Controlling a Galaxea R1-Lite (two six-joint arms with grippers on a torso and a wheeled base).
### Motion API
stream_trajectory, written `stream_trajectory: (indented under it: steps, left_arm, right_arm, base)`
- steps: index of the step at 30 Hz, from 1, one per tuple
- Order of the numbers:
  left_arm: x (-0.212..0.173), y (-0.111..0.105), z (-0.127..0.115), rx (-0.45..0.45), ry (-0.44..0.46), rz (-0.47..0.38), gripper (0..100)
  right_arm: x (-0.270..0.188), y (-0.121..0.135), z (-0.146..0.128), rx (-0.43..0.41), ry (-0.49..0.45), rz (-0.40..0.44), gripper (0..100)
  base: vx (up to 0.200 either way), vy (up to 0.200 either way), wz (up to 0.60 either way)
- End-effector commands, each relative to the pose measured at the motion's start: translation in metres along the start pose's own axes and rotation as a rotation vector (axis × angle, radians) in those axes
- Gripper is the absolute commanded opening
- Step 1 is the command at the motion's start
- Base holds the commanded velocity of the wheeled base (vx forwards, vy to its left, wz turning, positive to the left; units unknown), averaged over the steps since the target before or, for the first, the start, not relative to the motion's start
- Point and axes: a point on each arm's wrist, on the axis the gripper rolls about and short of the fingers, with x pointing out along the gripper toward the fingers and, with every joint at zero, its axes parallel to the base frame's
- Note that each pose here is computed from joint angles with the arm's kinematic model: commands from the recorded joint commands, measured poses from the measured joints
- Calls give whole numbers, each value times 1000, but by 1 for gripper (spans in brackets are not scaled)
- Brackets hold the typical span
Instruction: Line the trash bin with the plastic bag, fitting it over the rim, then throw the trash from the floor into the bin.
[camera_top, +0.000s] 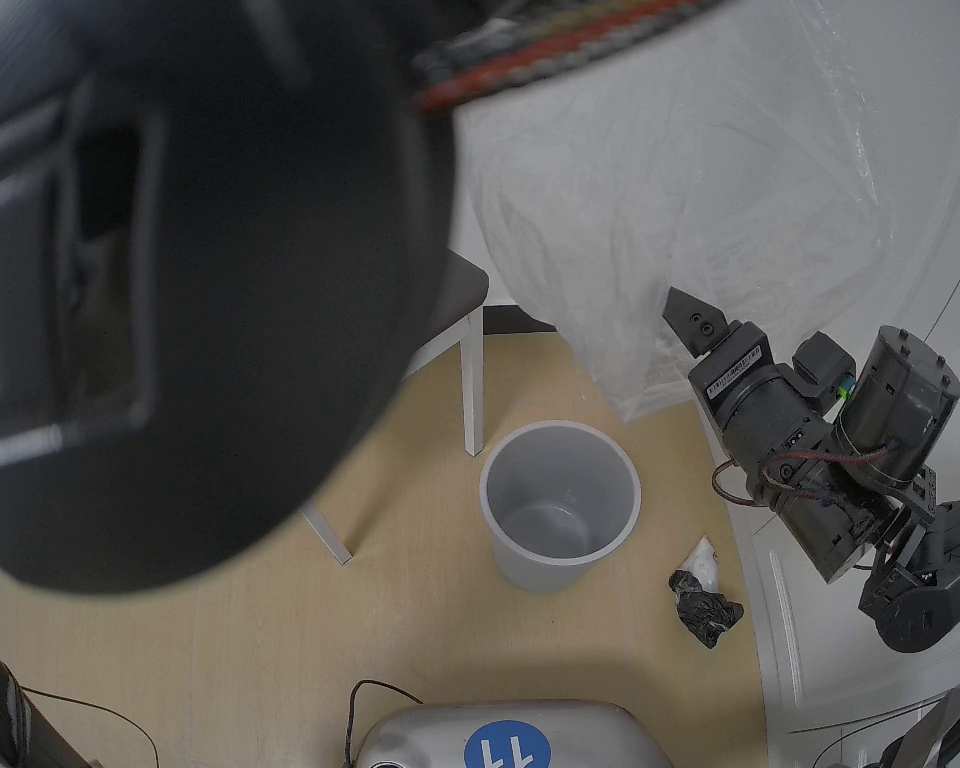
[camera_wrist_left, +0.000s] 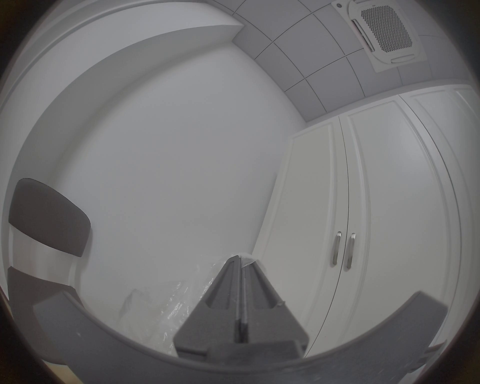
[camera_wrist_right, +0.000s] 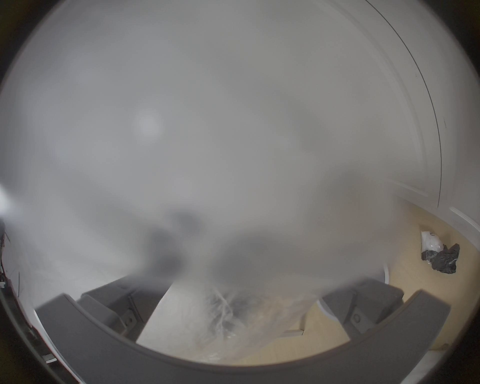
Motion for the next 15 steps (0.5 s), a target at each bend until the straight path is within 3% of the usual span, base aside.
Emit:
stream_trajectory:
  steps: [1,11,15]
  left_arm:
    - [0,0,0,-1,-1,-1,0]
    - [0,1,4,-3,-9,4,0]
    - [-1,2,7,-7,-14,4,0]
  right_arm:
    - [-1,0,1,0,0,0,100]
    - [-3,-5,-3,-24,27,-16,100]
    - [-7,-11,-8,-36,81,-3,100]
  base:
    - [0,0,0]
    - [0,0,0]
    - [0,0,0]
